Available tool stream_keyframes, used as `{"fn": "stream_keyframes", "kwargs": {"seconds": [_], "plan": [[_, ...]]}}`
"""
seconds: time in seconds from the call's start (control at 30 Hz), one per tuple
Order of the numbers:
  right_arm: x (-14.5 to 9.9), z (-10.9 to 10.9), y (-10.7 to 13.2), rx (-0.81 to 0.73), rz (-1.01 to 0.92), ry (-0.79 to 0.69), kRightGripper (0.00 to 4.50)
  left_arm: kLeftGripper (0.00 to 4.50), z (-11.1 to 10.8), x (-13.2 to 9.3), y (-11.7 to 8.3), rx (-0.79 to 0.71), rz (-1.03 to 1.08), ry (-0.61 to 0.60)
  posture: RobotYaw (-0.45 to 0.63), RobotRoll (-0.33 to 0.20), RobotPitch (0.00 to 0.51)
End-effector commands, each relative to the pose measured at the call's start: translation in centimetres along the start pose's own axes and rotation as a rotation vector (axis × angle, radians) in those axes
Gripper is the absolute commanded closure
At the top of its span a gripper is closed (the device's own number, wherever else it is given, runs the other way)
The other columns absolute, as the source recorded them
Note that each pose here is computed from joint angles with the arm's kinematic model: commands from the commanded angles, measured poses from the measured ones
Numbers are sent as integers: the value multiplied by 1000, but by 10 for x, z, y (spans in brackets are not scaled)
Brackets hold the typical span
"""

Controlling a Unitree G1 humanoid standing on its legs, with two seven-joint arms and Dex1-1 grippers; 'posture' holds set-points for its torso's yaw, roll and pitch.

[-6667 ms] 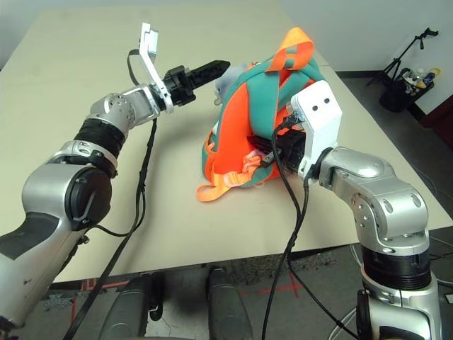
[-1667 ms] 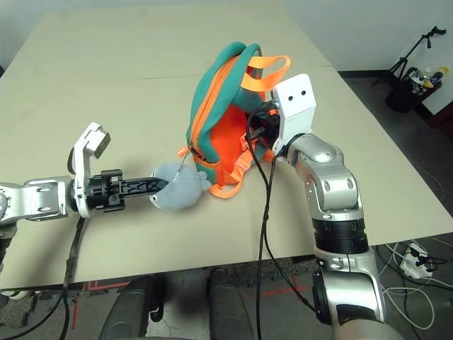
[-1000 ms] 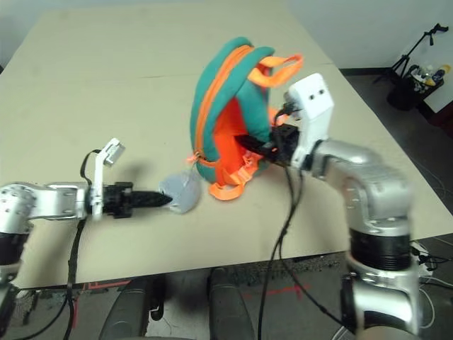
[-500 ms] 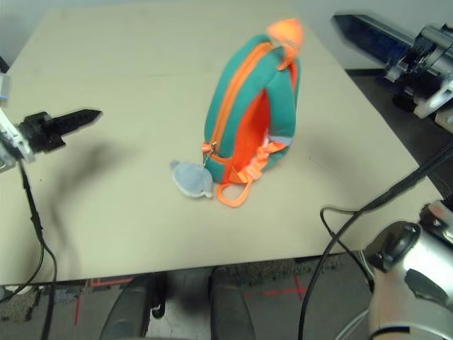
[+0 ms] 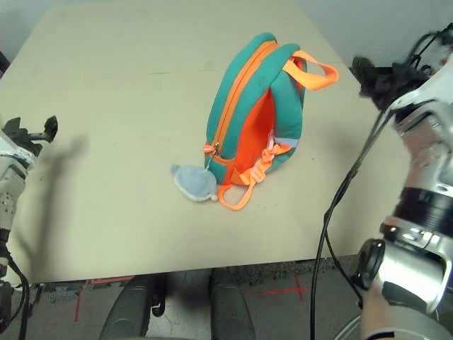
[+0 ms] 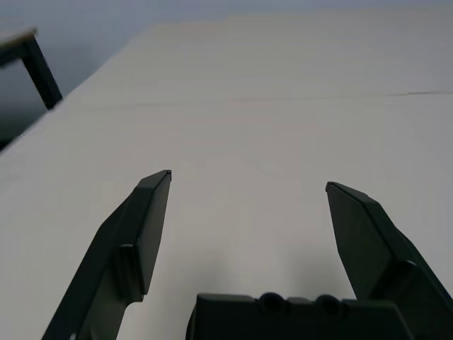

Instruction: Put the pencil case into the backpack and zip it.

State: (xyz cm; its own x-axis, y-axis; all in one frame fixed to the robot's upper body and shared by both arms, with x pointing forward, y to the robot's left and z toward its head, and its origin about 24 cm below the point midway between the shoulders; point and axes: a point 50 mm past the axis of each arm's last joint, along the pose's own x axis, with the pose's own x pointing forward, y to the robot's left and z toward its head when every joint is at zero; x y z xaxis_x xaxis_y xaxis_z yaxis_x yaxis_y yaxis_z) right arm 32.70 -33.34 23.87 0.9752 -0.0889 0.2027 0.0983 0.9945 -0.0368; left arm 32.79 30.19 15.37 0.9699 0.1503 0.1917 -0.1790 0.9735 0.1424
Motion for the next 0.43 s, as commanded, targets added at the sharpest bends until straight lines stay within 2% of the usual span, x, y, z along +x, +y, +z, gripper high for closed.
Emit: {"fn": "stream_keyframes", "kwargs": {"seconds": [0.03,0.13,0.23,0.3,0.43], "plan": [[0,-26,4,-28,-2,31,0,24,-12,-2,-2,55,10,-7,116,0,188],[-1,-48,4,-11,-10,53,0,24,-20,-1,-12,90,-13,-6,96,0,203],[-6,-70,11,-98,40,72,0,24,-31,-4,-11,106,0,14,76,0,211],[-10,-84,13,-102,54,91,0,24,-40,-7,-12,100,14,40,74,0,213],[-16,-97,16,-88,63,106,0,24,-52,-9,-18,94,8,75,67,0,215]]}}
